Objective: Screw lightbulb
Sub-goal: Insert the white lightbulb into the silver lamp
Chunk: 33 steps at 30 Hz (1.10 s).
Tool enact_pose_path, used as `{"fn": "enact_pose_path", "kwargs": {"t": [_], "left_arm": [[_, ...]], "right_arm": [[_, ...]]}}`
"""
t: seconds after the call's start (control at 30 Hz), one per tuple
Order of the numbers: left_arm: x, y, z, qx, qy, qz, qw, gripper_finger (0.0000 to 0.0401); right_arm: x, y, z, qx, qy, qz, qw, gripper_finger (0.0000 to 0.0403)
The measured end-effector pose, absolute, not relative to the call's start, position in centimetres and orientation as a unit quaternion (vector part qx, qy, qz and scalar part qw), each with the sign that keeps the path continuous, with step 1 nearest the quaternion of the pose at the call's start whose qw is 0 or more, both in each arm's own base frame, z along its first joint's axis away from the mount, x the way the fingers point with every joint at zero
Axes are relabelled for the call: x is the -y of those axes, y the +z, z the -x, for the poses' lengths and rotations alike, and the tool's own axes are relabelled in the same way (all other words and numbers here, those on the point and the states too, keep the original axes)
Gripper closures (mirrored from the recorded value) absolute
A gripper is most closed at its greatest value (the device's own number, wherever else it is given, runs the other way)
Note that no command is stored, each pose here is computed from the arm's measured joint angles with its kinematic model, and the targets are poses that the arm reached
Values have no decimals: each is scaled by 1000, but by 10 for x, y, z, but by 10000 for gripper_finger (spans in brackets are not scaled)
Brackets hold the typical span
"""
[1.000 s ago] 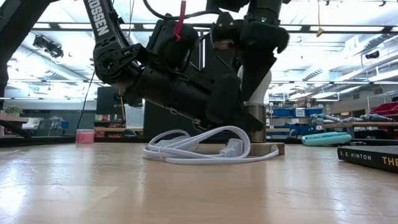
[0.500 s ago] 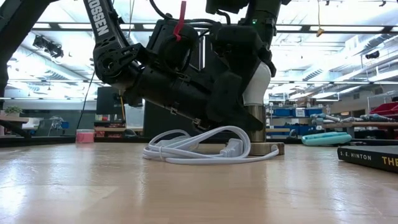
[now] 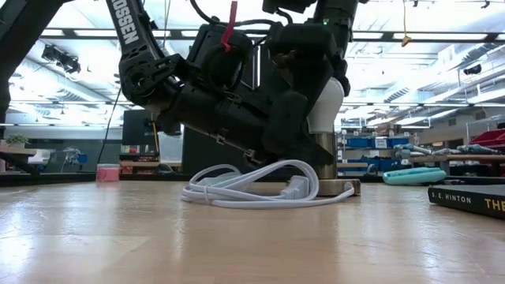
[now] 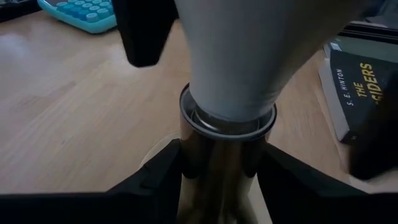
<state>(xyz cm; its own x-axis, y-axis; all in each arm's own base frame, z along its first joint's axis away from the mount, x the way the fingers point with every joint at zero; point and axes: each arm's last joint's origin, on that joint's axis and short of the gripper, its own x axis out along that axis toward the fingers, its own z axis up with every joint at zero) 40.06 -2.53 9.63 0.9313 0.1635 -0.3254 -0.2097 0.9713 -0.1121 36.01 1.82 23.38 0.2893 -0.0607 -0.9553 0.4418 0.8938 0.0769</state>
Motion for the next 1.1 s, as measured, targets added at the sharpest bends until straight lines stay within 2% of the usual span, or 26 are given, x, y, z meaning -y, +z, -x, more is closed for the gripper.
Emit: {"fn": "enact_pose_path", "kwargs": {"t": [0.23, 0.67, 1.1], "left_arm": [[25, 96, -401, -159, 95, 72, 980, 205], [25, 96, -400, -160, 94, 69, 980, 204], [26, 95, -400, -163, 93, 66, 980, 216]], "right_arm": [[-18, 240, -360, -571, -153, -154, 792, 55], [-17, 250, -355, -561, -155, -143, 801, 54], [-14, 281, -339, -521, -172, -138, 825, 54]]}}
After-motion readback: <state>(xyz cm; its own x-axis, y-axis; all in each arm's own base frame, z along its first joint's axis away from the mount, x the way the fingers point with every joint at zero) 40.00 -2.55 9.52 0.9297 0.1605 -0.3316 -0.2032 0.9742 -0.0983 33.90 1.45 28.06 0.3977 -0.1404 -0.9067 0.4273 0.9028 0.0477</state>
